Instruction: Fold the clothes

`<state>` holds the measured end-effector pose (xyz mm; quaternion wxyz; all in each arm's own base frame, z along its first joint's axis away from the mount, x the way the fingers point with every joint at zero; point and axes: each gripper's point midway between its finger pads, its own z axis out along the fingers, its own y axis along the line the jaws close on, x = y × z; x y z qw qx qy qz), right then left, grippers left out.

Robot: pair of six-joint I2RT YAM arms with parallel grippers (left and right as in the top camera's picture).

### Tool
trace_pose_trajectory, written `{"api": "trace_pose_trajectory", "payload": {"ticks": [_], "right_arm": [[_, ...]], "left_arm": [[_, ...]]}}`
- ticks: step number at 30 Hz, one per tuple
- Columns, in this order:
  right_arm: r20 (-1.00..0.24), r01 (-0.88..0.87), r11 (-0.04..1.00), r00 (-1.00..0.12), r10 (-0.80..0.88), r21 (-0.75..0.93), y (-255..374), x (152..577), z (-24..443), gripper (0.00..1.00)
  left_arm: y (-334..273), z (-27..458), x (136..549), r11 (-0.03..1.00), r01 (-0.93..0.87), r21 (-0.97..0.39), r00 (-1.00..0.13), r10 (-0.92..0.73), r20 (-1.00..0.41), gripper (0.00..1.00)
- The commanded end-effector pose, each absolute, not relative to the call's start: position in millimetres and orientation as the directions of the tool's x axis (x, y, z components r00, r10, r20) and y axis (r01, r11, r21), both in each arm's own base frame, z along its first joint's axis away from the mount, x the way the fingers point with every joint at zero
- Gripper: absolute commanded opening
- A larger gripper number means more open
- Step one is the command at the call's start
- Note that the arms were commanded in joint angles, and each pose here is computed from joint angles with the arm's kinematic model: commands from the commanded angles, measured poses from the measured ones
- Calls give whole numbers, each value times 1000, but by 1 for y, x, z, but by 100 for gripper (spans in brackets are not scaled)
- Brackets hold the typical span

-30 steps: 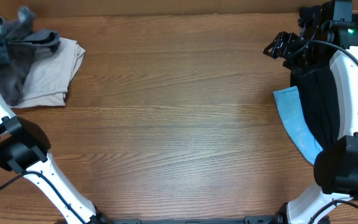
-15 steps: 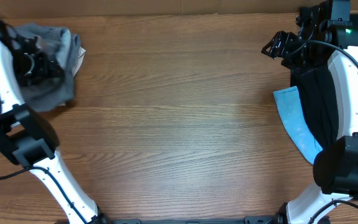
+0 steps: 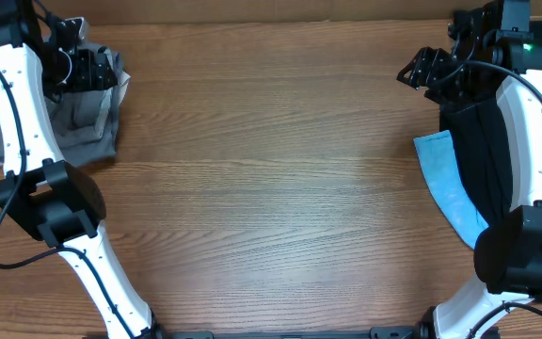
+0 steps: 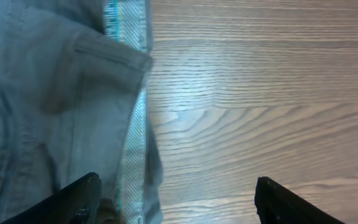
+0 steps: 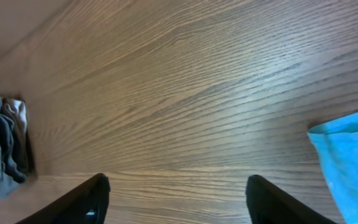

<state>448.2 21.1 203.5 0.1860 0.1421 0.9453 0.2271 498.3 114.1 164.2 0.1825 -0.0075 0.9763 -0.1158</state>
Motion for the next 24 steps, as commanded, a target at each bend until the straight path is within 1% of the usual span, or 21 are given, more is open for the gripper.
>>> {"api": "trace_pose_trajectory", "payload": {"ticks": [1,2,3,5,7,9,11,14,15,17,21,24], "right_arm": [[-316,124,868,-899,303,480,30,448,210,77],[-333,97,877,-901,278,471,32,447,216,85],[-340,90,883,-901,270,461,32,446,219,86],[-362,90,903,-896,257,420,28,442,232,92],[-393,119,932,-883,257,342,16,432,258,96],[-419,131,945,-872,254,301,9,419,282,98],[-446,134,949,-858,255,284,6,403,309,98],[-509,132,956,-822,254,263,4,367,357,98],[-526,132,957,-812,253,257,3,357,367,100],[-562,121,958,-788,252,259,5,336,388,100],[-639,65,952,-727,252,301,16,304,422,100],[-674,33,948,-696,248,315,21,286,437,100]], "left_arm": [[83,203,507,931,182,-317,-877,8,-481,83],[70,212,510,906,236,-351,-857,24,-515,94],[63,218,511,892,268,-365,-845,35,-534,99],[45,233,515,854,341,-393,-810,54,-584,100],[23,251,520,812,414,-412,-767,67,-638,100],[4,260,522,779,443,-443,-756,59,-652,100],[-10,260,521,766,440,-468,-770,54,-635,100],[-23,251,522,786,442,-433,-780,98,-618,100],[-26,249,524,795,444,-412,-777,113,-619,100],[-29,244,525,818,438,-372,-781,141,-609,100],[-25,232,528,869,407,-281,-795,186,-578,100],[-17,226,529,898,380,-221,-805,203,-557,100]]}}
